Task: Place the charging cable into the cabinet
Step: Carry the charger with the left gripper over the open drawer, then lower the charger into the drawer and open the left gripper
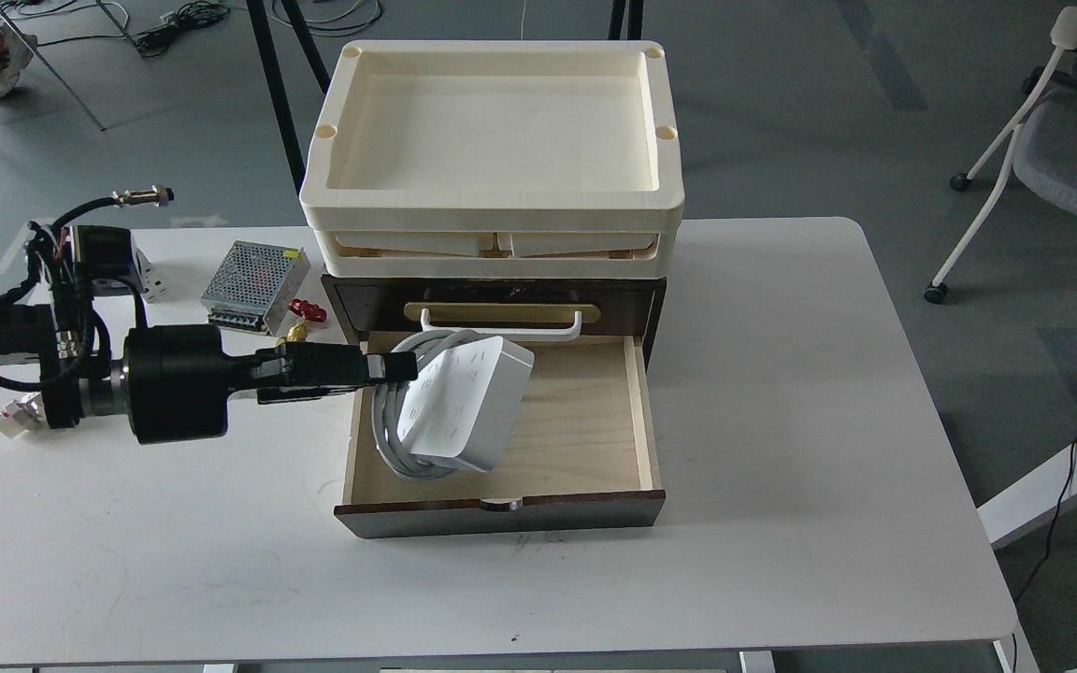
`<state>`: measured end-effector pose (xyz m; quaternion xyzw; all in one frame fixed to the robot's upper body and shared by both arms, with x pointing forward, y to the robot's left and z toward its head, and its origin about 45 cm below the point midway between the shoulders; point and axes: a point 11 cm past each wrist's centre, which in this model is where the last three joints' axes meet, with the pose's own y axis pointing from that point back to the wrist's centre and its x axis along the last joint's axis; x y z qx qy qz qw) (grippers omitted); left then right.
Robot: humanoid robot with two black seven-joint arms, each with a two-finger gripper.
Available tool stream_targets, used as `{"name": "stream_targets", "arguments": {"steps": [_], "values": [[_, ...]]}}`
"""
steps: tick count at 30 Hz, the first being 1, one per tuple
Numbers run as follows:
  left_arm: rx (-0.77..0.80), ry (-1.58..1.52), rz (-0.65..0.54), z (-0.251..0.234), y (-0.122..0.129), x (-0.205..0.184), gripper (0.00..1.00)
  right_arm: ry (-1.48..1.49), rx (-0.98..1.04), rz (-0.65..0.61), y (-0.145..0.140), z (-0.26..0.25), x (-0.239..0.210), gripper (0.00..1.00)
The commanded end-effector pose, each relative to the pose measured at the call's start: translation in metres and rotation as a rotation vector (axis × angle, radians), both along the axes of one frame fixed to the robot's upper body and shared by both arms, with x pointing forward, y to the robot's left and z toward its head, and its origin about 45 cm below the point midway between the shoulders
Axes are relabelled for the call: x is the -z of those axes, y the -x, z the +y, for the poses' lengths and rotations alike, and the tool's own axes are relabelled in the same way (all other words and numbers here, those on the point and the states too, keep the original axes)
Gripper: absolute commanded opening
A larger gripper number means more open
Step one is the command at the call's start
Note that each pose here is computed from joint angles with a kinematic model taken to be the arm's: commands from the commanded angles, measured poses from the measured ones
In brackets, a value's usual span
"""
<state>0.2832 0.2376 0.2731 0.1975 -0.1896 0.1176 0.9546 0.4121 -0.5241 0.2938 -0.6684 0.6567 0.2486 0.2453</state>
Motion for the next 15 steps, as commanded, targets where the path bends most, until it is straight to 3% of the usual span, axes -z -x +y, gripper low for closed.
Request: {"name": "stream_targets", "arguments": {"steps": [1, 8, 15], "values": [[0.01, 0.032, 0.007, -0.021, -0.012, 0.014, 0.0, 0.0, 0.002, 0.008, 0.002, -0.001, 0.003, 1.0], [-0.07, 0.001, 0.039, -0.01, -0.032, 0.044, 0.0, -0.001, 0.012, 0.013, 0.004, -0.004, 0.006, 1.0], [-0.098, -0.019, 0.085, -0.005, -0.029, 0.072, 0.0, -0.002, 0.011, 0.014, 0.004, -0.004, 0.006, 1.0]]}}
